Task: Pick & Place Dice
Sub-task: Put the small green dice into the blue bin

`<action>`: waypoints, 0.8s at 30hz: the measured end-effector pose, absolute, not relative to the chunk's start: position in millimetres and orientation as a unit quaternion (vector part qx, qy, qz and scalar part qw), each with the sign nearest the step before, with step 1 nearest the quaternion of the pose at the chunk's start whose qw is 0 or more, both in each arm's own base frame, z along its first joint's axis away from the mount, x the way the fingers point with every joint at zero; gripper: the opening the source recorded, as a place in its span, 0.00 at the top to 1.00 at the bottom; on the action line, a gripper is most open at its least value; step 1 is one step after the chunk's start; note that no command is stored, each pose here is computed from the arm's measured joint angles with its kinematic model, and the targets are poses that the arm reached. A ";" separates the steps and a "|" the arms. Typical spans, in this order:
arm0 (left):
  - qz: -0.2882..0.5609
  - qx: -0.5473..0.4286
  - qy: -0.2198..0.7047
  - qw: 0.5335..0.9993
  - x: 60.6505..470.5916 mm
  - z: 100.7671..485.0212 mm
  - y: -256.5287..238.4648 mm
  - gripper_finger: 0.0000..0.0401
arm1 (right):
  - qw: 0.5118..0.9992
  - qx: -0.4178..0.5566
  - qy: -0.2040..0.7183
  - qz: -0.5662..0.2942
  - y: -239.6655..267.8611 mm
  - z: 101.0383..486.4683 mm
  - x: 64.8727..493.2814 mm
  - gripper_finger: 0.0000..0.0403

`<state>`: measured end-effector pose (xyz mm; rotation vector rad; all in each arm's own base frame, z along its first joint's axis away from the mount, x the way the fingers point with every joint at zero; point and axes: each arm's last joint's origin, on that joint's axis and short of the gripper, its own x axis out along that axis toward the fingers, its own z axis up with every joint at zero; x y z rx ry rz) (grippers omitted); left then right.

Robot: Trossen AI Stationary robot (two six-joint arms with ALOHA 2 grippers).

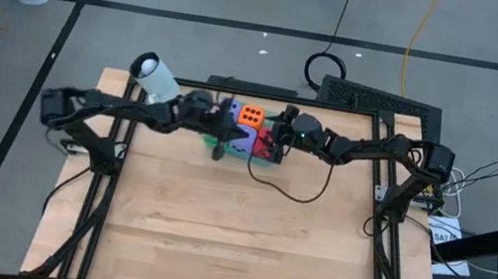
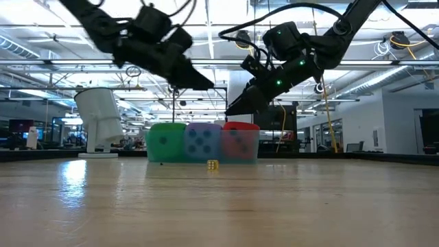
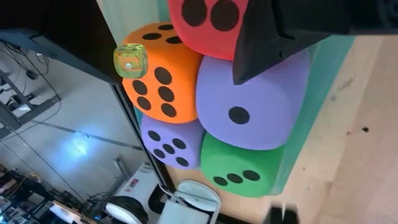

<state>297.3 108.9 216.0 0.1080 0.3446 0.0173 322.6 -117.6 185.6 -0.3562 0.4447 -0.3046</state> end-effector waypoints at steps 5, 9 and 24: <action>-0.012 0.062 0.198 0.978 322.1 223.5 121.9 0.99 | 0.950 -0.175 0.216 -0.139 -116.9 185.6 322.9 0.28; 0.001 0.061 0.212 0.975 334.5 227.9 137.2 1.00 | 0.956 -0.176 0.209 -0.108 -115.0 185.7 323.6 0.28; 0.010 0.031 0.244 0.969 341.9 205.0 165.5 1.00 | 0.963 -0.179 0.168 -0.110 -115.0 193.3 326.2 0.29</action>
